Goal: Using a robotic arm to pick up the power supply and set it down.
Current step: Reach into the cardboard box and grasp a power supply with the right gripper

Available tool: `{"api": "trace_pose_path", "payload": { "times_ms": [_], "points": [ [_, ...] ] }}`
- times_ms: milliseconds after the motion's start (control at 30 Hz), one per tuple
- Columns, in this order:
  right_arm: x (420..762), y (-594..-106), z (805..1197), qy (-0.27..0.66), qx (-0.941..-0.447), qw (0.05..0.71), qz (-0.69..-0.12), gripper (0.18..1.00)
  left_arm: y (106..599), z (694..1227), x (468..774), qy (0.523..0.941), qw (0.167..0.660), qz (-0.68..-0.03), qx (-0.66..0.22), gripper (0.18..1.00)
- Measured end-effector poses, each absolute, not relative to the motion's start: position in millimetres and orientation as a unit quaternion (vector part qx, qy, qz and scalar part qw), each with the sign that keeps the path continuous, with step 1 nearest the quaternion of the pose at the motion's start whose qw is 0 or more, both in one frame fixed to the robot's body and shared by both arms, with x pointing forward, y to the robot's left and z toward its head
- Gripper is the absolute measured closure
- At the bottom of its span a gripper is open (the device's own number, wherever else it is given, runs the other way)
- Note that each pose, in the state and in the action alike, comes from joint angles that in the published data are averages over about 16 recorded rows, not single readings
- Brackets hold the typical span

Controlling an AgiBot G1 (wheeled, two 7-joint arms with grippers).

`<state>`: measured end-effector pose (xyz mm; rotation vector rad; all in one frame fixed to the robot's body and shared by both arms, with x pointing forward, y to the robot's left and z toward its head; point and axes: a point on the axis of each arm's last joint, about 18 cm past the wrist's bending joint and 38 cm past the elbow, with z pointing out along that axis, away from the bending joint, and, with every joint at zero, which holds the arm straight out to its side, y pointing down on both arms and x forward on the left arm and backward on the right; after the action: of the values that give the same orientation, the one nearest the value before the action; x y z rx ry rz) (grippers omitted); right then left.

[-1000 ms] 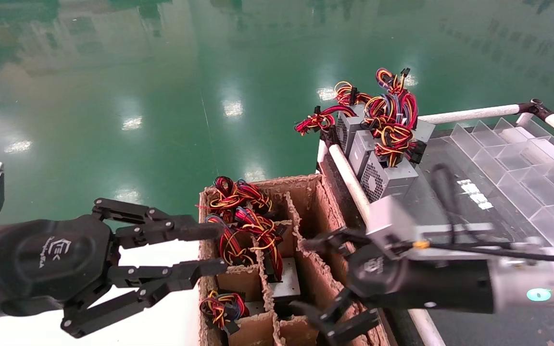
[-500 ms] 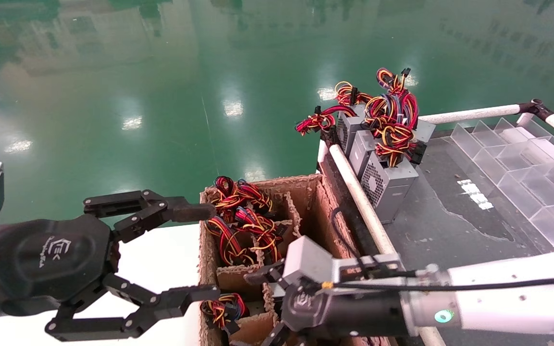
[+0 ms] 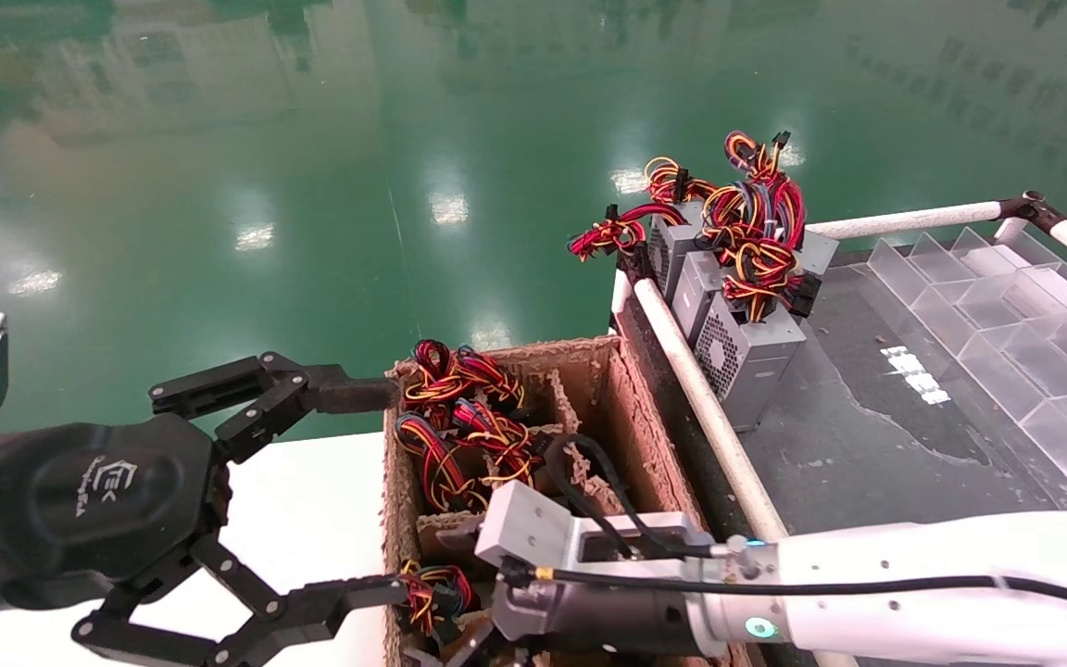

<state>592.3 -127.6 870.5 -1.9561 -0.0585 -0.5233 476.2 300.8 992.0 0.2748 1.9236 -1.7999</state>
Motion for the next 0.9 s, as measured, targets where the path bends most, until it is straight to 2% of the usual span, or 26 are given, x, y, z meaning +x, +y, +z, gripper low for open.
{"api": "trace_pose_path", "payload": {
  "times_ms": [300,500,900],
  "points": [
    [602.0,-117.2,866.3,-0.016,-0.819,0.526,-0.229,0.304,300.8,992.0,476.2,0.704,0.244,-0.659,0.101,0.196],
    [606.0,-115.9,864.0,-0.007,-0.818,0.529,-0.226,0.41,300.8,992.0,476.2,0.704,0.244,-0.659,0.101,0.185],
    [609.9,-119.9,861.8,0.01,-0.812,0.546,-0.205,0.691,300.8,992.0,476.2,0.704,0.244,-0.659,0.101,0.183]
  ]
}}
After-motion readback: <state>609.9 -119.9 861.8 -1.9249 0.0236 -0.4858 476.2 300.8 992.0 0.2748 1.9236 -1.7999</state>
